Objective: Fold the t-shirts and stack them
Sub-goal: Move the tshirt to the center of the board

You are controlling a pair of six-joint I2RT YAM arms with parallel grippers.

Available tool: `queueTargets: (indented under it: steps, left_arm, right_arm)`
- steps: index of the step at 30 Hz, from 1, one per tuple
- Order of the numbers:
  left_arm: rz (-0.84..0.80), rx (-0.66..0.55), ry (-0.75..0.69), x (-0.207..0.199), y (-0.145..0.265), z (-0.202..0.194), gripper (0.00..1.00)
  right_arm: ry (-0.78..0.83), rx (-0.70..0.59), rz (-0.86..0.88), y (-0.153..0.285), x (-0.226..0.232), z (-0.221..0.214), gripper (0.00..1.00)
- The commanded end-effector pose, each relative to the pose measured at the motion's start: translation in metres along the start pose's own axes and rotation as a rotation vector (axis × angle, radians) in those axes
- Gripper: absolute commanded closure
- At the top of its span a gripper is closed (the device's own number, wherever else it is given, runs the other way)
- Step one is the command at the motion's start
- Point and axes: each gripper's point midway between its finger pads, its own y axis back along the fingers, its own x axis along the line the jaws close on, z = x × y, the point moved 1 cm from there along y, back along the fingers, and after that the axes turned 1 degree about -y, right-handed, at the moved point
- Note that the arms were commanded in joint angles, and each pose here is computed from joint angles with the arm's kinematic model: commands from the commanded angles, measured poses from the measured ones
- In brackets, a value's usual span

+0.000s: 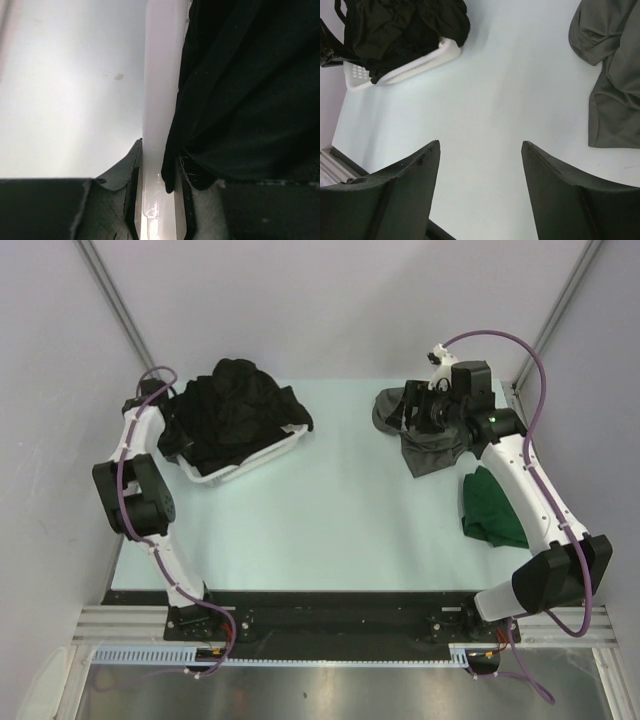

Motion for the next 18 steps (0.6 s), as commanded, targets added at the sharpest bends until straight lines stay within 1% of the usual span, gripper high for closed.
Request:
queueTargets:
  steps: [1,4,8,9,12,15,16,17,18]
  left_arm:
    - [0.08,-0.134,0.088,0.027,0.032,0.021,1.0]
    - [0.042,-0.088,0.089,0.025,0.032,-0.005,1.0]
    - [0.051,-0.052,0.074,0.034,0.031,-0.045,1.0]
    - [0.042,-0.069,0.07,0.034,0.038,-0.047,1.0]
    - [0.091,-0.051,0.037,0.044,0.04,-0.063,1.0]
    - [0.135,-0.027,-0.003,0.051,0.045,-0.076,1.0]
    - [0.136,-0.033,-0.017,0.052,0.051,-0.078,1.0]
    - [0.139,-0.029,-0.027,0.052,0.052,-0.083,1.0]
    - [0.138,-0.029,-0.037,0.051,0.054,-0.086,1.0]
  right_arm:
    - [0.018,-0.048,0.029,0.003,0.011,0.017,0.29]
    - [0.011,-0.05,0.047,-0.004,0.015,0.017,0.29]
    - [0.004,-0.039,0.079,-0.013,0.022,0.015,0.29]
    - [0.003,-0.038,0.086,-0.015,0.024,0.015,0.29]
    - [-0.006,-0.003,0.087,-0.026,0.027,0.006,0.29]
    - [-0.042,0.117,0.044,-0.057,0.021,-0.021,0.3]
    - [-0.038,0.125,0.046,-0.063,0.025,-0.018,0.3]
    - [-0.041,0.178,0.029,-0.083,0.021,-0.033,0.31]
    - [-0.026,0.203,0.042,-0.091,0.032,-0.04,0.31]
